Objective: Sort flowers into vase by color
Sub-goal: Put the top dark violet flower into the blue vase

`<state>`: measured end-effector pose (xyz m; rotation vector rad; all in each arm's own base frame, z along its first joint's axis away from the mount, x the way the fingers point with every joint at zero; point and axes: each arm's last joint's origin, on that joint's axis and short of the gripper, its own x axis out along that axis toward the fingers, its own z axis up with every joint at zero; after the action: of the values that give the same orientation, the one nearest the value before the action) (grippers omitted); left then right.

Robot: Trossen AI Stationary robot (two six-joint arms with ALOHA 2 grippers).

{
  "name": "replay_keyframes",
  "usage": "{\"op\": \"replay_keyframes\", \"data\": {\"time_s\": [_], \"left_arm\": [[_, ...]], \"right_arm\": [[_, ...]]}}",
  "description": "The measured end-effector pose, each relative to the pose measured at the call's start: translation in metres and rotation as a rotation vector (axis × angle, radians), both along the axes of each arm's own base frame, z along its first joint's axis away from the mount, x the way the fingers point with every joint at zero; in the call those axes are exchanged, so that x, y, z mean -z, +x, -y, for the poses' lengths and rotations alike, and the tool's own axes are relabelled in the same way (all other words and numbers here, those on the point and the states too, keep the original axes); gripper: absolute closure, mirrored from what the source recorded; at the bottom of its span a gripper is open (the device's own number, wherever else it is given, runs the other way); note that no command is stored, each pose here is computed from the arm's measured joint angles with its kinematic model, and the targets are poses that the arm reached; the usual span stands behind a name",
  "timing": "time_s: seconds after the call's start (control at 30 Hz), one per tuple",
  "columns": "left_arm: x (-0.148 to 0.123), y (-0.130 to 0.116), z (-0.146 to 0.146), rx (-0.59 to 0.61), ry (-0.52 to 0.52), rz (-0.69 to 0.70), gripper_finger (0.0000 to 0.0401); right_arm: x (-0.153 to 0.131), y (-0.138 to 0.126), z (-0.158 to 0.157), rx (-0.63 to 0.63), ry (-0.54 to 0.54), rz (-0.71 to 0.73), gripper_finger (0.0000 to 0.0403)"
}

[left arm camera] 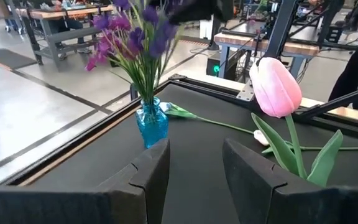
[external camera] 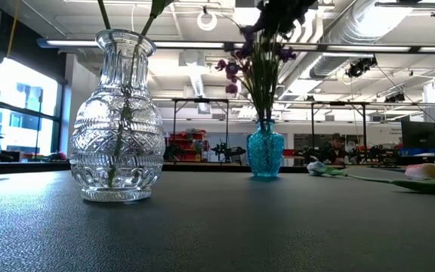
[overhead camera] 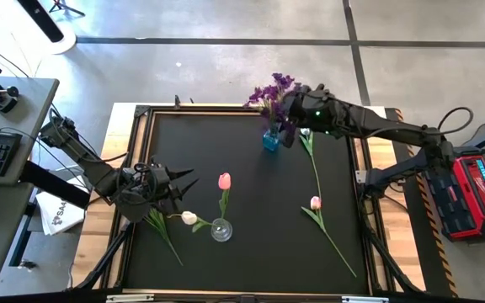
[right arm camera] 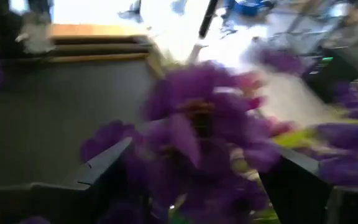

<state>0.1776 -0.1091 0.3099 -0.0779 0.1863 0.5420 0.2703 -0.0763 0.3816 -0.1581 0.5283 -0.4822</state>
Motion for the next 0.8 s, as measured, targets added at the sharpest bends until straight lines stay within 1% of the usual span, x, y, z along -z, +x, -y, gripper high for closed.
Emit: {"op": "replay_keyframes", "data": {"time_s": [0.07,0.2,0.27,0.33,0.43,0.53,0.6,0.67,0.73,0.8], "left_arm": [[-0.002,0.002,-0.002,-0.020,0.027,0.002,0.0264],[-0.007,0.018,-0.017,-0.071,0.108,-0.021,0.0264],[-0.013,0.027,-0.028,-0.053,0.144,-0.032,0.0264],[-0.020,0.036,-0.041,-0.027,0.194,-0.031,0.0264],[-0.033,0.046,-0.060,0.016,0.278,0.018,0.0264],[-0.043,0.054,-0.080,0.107,0.350,0.082,0.0264],[-0.046,0.058,-0.095,0.167,0.364,0.128,0.0264],[-0.048,0.061,-0.111,0.197,0.361,0.165,0.0264],[-0.046,0.066,-0.127,0.227,0.365,0.178,0.0264],[-0.042,0.072,-0.142,0.255,0.375,0.182,0.0263]], "right_arm": [[0.001,0.001,-0.003,-0.048,0.023,-0.001,0.0105],[-0.007,0.005,-0.005,-0.156,0.047,0.096,0.0105],[-0.012,0.007,-0.006,-0.217,0.056,0.153,0.0105],[-0.016,0.009,-0.007,-0.236,0.048,0.195,0.0105],[-0.018,0.009,-0.006,-0.224,0.030,0.211,0.0105],[-0.018,0.009,-0.005,-0.223,0.012,0.210,0.0105],[-0.018,0.009,-0.006,-0.225,0.010,0.208,0.0105],[-0.018,0.009,-0.006,-0.220,0.015,0.211,0.0105],[-0.018,0.009,-0.004,-0.166,0.018,0.217,0.0105],[-0.018,0.008,-0.002,-0.080,0.022,0.227,0.0105]]}}
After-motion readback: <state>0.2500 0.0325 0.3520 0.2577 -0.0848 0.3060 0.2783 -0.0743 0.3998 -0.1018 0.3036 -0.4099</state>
